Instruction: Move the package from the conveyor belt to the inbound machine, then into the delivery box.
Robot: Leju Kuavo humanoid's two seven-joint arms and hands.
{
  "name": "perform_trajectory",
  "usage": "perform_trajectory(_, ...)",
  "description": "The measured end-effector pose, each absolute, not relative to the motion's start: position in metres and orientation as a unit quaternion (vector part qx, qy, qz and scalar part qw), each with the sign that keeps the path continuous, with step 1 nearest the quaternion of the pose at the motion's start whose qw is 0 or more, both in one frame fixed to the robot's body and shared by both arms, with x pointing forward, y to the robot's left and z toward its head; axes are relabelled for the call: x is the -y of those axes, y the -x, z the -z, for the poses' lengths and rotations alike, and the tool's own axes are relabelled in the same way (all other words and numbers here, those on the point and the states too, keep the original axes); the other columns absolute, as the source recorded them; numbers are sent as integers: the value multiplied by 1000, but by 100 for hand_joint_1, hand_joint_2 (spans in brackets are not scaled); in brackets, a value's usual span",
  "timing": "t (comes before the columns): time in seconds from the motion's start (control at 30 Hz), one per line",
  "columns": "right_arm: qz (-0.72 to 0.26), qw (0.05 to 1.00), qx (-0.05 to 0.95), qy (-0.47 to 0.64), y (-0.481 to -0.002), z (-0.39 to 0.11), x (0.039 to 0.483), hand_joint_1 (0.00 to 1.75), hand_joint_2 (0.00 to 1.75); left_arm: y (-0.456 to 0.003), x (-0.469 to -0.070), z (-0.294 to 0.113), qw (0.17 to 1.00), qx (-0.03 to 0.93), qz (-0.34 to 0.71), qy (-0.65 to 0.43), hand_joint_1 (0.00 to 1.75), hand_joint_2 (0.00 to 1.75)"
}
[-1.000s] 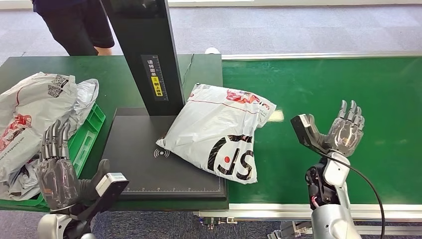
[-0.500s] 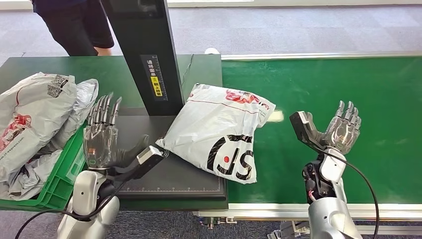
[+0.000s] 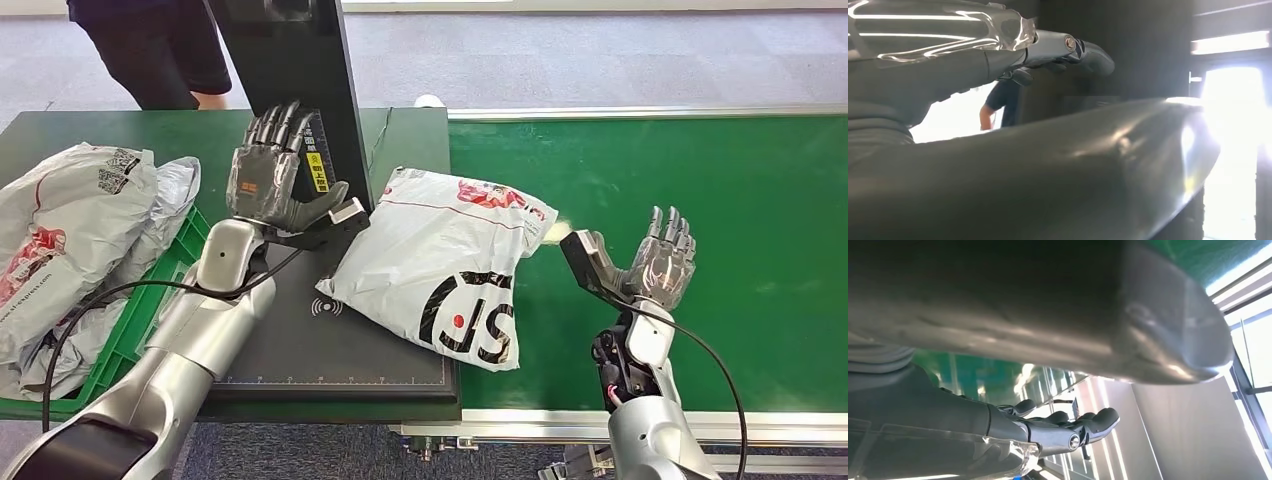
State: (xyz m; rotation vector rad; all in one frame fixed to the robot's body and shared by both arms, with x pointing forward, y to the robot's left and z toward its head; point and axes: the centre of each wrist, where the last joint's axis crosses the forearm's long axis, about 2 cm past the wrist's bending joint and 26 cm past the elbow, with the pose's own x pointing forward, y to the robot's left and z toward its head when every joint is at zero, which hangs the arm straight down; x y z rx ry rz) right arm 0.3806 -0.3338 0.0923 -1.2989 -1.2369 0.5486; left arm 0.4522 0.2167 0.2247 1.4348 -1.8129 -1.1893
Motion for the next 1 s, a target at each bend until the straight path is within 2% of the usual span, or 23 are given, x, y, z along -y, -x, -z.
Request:
perform_trajectory(0.17, -242, 592, 531, 556, -376, -87, 334, 0, 0, -451, -192, -221, 245, 684, 474, -497, 0, 0)
perform_trajectory(0.37, -244, 592, 529, 557, -375, -86, 335, 0, 0, -446, -166, -217, 262, 714, 498, -417, 0, 0)
perform_trajectory(0.7, -245, 592, 526, 559, -374, -85, 338, 0, 0, -442, -152, -216, 290, 731, 504, -357, 0, 0)
perform_trajectory(1.0, -243, 593, 532, 554, -373, -84, 338, 0, 0, -430, -133, -198, 286, 638, 611, -371, 0, 0)
